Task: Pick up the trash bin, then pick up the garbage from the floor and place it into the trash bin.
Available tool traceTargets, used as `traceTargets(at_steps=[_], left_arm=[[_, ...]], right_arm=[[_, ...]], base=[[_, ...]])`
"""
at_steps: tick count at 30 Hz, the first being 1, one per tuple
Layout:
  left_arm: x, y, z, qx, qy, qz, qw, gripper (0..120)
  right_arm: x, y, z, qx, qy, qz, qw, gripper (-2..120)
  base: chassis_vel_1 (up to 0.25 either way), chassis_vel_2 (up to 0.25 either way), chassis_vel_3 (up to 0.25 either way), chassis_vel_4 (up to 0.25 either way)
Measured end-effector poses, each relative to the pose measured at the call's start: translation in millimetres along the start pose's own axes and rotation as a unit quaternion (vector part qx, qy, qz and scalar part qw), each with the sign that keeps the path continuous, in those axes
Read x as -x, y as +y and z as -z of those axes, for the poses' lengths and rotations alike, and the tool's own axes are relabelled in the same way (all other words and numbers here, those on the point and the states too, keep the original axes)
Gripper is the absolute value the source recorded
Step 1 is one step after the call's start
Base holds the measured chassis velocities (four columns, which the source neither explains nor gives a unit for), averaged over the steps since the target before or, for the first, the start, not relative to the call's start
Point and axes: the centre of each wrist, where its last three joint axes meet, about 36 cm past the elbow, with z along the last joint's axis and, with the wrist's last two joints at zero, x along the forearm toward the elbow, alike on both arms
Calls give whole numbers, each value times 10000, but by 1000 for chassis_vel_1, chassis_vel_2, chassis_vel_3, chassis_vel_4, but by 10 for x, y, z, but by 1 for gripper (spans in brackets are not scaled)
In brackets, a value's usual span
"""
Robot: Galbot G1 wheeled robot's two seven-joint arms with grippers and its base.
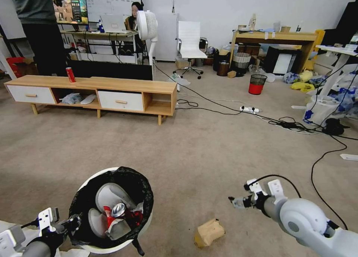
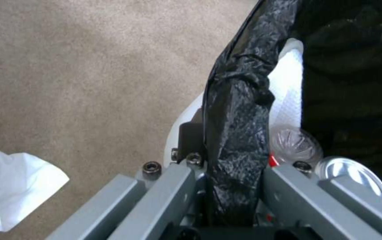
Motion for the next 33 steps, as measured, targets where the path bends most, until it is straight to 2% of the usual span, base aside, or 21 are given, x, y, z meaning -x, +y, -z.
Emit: traceTargets(at_steps=[2,3,4,7,12,21,33], left_arm=[[9,7,-1,-5,4,5,10000,1],[29,16,3,-17,-3,6,10000,1],[29,16,3,-17,-3,6,10000,1],[61,36,10,-42,-10,7,10000,1],[93,52,10,-70,-8,9,10000,1],[166,89,-4,-107,33,19,9999,1],[193,80,-13,-157,8,-9,9999,1]], right_arm=[[74,1,-48,-148,105,69,9998,100],[195,-3,-135,-538,271,184,9980,100],[195,-3,-135,-538,271,184,9980,100],[353,97,-211,-887,453,355,9944,100],[550,235,-260,-1095,574,506,9910,100],[869,343,-474,-1504,631,368,9859,100],[984,310,-718,-2200,405,91,9746,100]], base=[[0,0,0,0],[0,0,0,0],[0,0,0,0],[0,0,0,0],[0,0,0,0],[0,0,0,0],[0,0,0,0]])
